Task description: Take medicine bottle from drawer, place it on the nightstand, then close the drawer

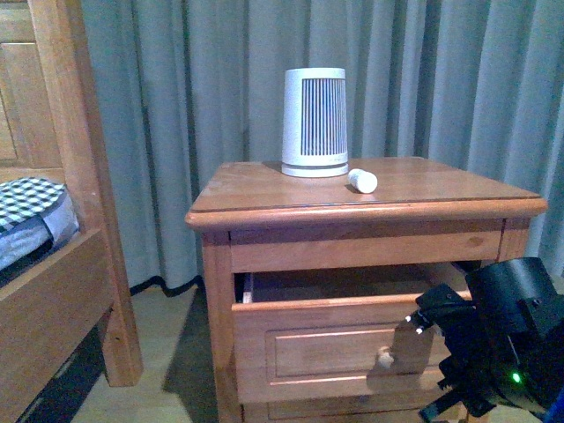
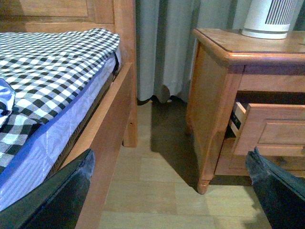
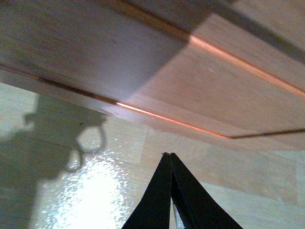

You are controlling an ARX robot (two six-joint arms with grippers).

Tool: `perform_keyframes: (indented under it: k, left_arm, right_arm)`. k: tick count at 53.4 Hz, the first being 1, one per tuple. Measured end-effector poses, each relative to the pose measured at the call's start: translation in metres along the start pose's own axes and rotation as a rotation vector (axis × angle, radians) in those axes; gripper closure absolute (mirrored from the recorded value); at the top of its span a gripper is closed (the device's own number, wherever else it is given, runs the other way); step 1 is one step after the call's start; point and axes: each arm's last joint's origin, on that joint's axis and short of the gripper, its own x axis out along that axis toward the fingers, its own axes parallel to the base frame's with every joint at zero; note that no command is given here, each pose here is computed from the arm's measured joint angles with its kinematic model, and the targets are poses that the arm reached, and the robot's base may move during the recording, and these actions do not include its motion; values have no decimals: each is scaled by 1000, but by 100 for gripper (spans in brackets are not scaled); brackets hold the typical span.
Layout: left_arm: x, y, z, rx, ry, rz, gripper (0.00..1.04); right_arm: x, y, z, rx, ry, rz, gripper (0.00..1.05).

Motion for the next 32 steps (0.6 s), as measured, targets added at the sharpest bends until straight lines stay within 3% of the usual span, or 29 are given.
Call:
perform_keyframes:
  k: [10,18,32]
  left_arm:
    - [0,0,0,0,0,0,7]
    - [0,0,0,0,0,0,7]
    - [0,0,0,0,0,0,7]
  right_arm:
    - [11,-32,38,16,-65,-57,102]
    - [10,-42,54,35,-132,-60,102]
    - [10,-57,63,63,-183,-59,102]
